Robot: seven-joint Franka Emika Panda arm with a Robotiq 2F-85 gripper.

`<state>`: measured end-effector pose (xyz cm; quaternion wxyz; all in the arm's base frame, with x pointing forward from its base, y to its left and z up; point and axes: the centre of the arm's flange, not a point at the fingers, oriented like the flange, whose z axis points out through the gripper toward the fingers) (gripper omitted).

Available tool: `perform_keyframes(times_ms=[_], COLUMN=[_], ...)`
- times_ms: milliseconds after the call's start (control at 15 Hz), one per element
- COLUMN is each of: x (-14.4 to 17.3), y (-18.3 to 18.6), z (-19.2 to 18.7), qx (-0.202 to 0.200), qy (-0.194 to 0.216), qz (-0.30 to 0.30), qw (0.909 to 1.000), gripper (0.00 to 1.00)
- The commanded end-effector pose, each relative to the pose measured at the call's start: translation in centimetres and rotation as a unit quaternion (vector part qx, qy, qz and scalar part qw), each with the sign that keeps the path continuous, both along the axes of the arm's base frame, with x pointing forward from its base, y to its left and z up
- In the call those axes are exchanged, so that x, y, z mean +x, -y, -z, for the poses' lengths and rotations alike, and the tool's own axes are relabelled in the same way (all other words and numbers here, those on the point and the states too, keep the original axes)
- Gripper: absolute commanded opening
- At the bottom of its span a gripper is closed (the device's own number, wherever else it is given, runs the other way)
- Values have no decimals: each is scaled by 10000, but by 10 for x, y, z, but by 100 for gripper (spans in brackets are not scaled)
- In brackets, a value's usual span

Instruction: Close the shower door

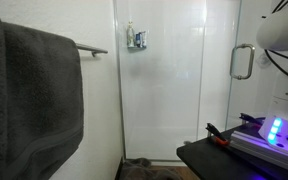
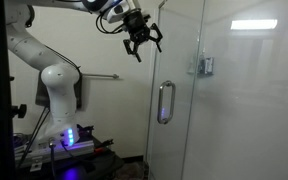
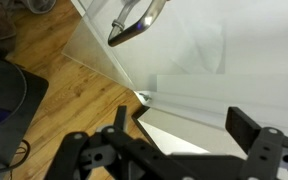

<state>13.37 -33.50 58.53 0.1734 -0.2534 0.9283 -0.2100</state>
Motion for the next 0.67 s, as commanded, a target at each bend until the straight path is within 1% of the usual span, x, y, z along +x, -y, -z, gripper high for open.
perform_keyframes(times_ms=[0, 133, 267, 467, 600], x=[6, 11, 6, 16, 26], y=[1, 1, 0, 6, 11], z=[2, 4, 5, 10, 12], qx=[48, 89, 47, -99, -177], qy=[-6, -37, -56, -112, -115], qz=[3, 11, 87, 503, 649], qw=[10000, 10000, 9999, 9986, 9977], gripper=[100, 100, 100, 100, 100])
